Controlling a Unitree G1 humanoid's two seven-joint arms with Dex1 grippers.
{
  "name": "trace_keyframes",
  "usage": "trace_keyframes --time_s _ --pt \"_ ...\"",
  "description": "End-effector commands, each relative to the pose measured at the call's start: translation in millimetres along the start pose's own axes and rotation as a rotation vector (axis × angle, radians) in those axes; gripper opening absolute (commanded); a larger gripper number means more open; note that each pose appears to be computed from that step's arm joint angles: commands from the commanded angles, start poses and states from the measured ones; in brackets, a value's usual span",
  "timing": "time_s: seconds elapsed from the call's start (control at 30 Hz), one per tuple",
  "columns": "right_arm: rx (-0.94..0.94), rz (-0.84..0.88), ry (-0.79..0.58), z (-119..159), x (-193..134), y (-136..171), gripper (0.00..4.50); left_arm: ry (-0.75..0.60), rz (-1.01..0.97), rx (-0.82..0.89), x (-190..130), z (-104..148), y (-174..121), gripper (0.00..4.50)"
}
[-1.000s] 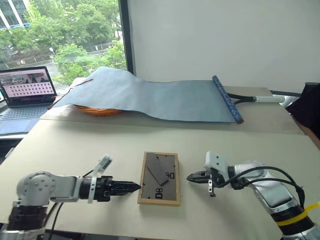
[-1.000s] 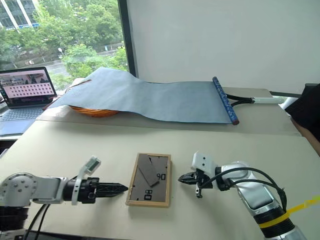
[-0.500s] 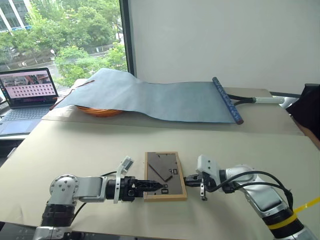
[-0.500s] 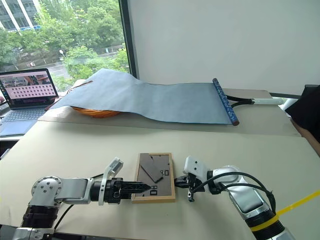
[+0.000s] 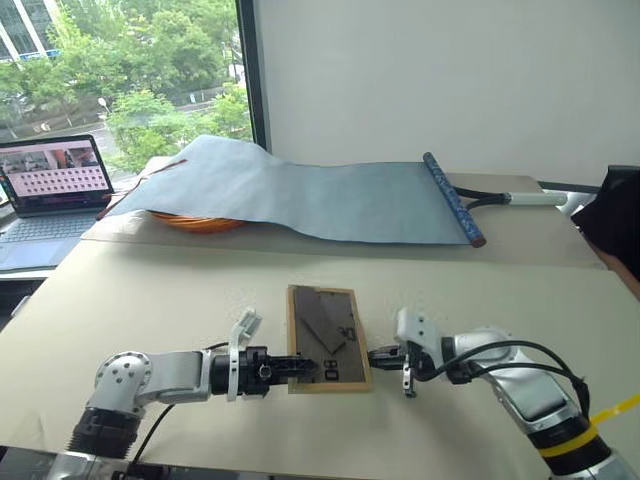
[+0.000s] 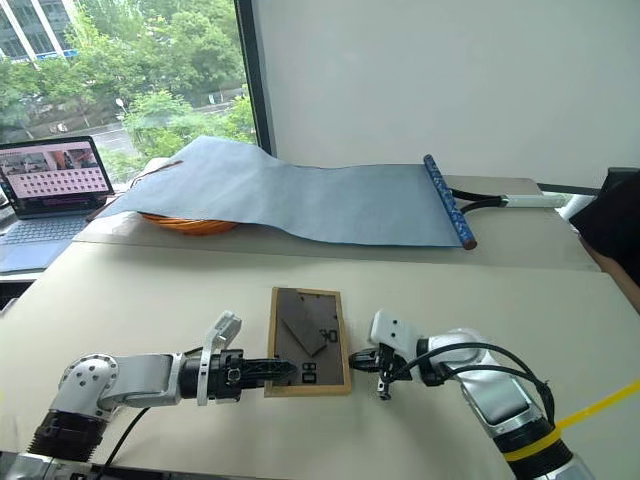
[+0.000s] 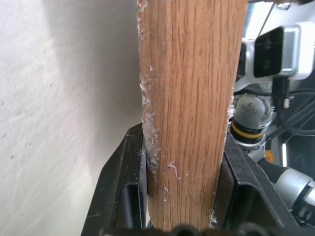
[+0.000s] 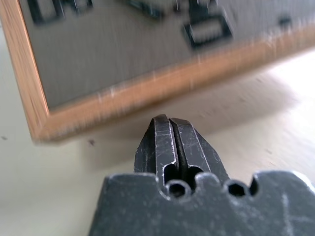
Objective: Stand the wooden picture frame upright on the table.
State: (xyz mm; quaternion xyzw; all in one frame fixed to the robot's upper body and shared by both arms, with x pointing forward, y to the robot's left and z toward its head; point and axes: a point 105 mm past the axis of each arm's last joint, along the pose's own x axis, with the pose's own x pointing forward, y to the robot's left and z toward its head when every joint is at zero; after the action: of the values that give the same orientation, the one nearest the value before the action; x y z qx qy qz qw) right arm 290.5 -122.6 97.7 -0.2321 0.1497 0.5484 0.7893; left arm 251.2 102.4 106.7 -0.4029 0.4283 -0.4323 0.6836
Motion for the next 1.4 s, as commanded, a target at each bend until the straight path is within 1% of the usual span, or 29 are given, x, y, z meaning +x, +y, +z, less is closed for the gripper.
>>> trace_keyframes --time_s 0.03,0.07,0.17,0.23,0.3,0.33,0.43,0.57,0.73,0.8,0.87,1.0,1.1,1.2,1.27,1.3,1.37,1.4 --pt "0.122 -0.064 -0.112 27.2 -38.6 -25.2 0.60 -0.046 -0.070 0.052 -15.5 18.2 -19.8 1.15" --pt "0.157 -0.043 -0.149 35.7 -45.7 -24.8 0.73 -0.049 -0.070 0.062 -19.0 21.0 -21.8 1.15" --pt "0.222 0.052 -0.327 82.5 -53.5 -20.1 1.78 -0.037 -0.041 0.114 -22.2 27.5 -24.3 1.15" --pt "0.255 0.116 -0.377 100.9 -50.0 -14.0 2.49 -0.026 -0.032 0.128 -19.4 28.3 -25.3 1.15" --pt "0.268 0.159 -0.369 107.7 -40.9 -6.6 3.06 0.002 -0.058 0.148 -14.7 24.4 -32.3 1.15" --pt "0.268 0.164 -0.365 109.6 -34.9 -4.5 3.46 0.021 -0.063 0.165 -12.5 21.3 -35.4 1.15" --pt "0.271 0.182 -0.347 109.9 -16.2 1.3 4.47 0.044 -0.080 0.187 -8.0 16.8 -42.3 1.15" --pt "0.270 0.181 -0.306 100.6 3.0 0.5 4.47 0.054 -0.086 0.200 -5.6 14.7 -46.3 1.15" --pt "0.211 0.256 -0.268 96.4 19.1 16.0 4.47 0.067 -0.096 0.203 -2.9 13.4 -47.9 1.15" --pt "0.166 0.296 -0.297 102.6 18.2 23.1 4.47 0.067 -0.107 0.187 -2.6 14.0 -47.0 1.15" --pt "0.113 0.310 -0.360 112.5 11.1 26.2 4.47 0.060 -0.106 0.158 -5.2 15.6 -42.2 1.15" --pt "0.004 0.261 -0.409 119.4 -4.5 22.9 4.47 0.049 -0.116 0.111 -13.4 17.7 -36.1 1.15" --pt "-0.027 0.236 -0.437 126.3 -20.2 21.4 4.47 0.058 -0.123 0.091 -20.9 16.2 -33.7 1.15" --pt "-0.071 0.220 -0.425 125.8 -29.3 23.3 4.47 0.060 -0.126 0.074 -25.9 16.7 -32.1 1.15" --pt "-0.089 0.186 -0.387 119.4 -30.5 20.4 4.47 0.068 -0.139 0.068 -27.4 16.6 -33.2 1.15" --pt "-0.110 0.153 -0.363 114.2 -30.8 15.8 4.47 0.073 -0.150 0.068 -27.9 17.0 -34.7 1.15" --pt "-0.157 0.021 -0.315 100.4 -35.8 -7.5 4.47 0.084 -0.188 0.079 -30.5 18.4 -41.8 1.15" --pt "-0.212 -0.059 -0.287 93.8 -39.8 -21.0 4.47 0.088 -0.209 0.083 -32.6 19.3 -45.4 1.15"
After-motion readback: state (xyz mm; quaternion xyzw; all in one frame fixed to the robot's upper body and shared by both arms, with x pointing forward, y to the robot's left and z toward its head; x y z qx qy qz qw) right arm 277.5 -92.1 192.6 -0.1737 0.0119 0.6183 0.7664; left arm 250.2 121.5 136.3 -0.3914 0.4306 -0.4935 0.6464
